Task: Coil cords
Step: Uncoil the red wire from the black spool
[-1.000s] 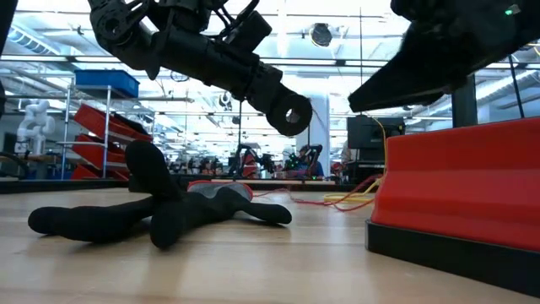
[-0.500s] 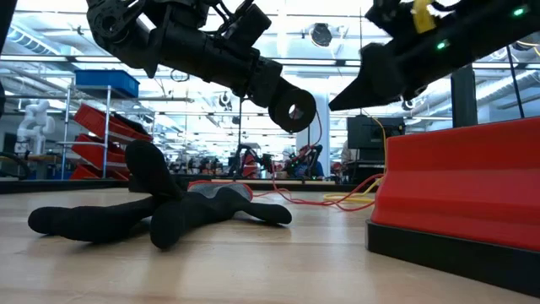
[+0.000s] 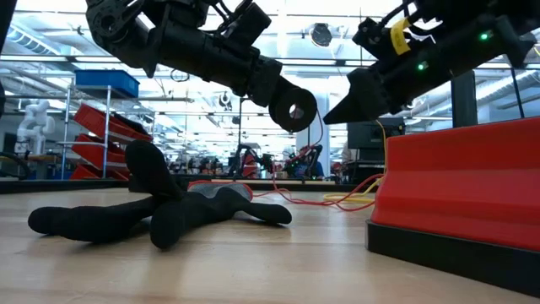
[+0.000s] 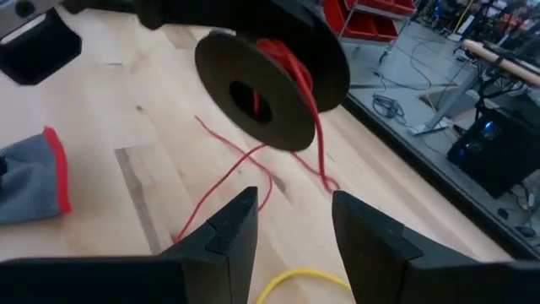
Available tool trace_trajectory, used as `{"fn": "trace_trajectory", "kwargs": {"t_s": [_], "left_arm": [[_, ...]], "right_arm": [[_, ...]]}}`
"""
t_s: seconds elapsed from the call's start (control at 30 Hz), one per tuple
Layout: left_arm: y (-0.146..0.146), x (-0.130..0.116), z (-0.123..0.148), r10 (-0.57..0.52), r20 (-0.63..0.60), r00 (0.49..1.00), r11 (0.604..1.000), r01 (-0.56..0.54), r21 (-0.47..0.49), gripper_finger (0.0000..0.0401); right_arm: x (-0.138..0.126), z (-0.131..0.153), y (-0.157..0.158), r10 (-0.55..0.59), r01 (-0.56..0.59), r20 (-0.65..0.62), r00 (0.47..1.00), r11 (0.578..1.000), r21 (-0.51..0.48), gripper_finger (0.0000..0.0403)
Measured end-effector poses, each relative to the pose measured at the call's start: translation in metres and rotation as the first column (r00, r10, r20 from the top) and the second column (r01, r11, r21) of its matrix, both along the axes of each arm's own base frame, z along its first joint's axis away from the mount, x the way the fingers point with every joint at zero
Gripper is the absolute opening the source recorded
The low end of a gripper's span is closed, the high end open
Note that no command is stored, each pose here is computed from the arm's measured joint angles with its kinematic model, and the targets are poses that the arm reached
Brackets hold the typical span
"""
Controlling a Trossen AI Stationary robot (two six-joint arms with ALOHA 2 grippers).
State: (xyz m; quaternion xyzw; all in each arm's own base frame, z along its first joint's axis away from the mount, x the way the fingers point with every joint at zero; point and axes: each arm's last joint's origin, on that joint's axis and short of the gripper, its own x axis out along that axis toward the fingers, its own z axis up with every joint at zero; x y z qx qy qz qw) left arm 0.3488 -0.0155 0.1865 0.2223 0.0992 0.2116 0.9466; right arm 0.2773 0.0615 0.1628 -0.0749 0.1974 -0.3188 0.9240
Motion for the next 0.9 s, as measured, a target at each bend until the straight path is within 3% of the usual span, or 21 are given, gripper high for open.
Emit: {"fn": "trace_trajectory", "kwargs": {"t_s": [0.13,0.37,0.5,0.7,0.9], "left_arm": [[-0.001,0.000,0.000,-0.037,0.002,0.999,0.999,0.037,-0.006,0.0000],[-0.001,0.001,0.000,-0.047,0.002,0.999,0.999,0.047,-0.008,0.0000],[-0.001,0.001,0.000,-0.047,0.002,0.999,0.999,0.047,-0.008,0.0000],[-0.001,0.001,0.000,-0.047,0.000,0.999,0.999,0.047,-0.009,0.0000],[-0.001,0.001,0.000,-0.046,-0.003,0.999,0.999,0.046,-0.008,0.0000]], "right_arm": [[0.005,0.004,-0.004,0.060,-0.060,0.007,0.998,0.998,0.002,0.0141],[0.007,0.004,-0.014,0.034,-0.034,0.002,0.999,0.999,-0.009,0.0135],[0.007,0.004,-0.016,0.041,-0.041,-0.012,0.999,0.999,-0.013,0.0100],[0.007,0.002,-0.017,0.073,-0.073,-0.041,0.997,0.997,-0.006,0.0011],[0.007,0.002,-0.016,0.052,-0.053,-0.034,0.998,0.999,-0.014,0.0002]]}}
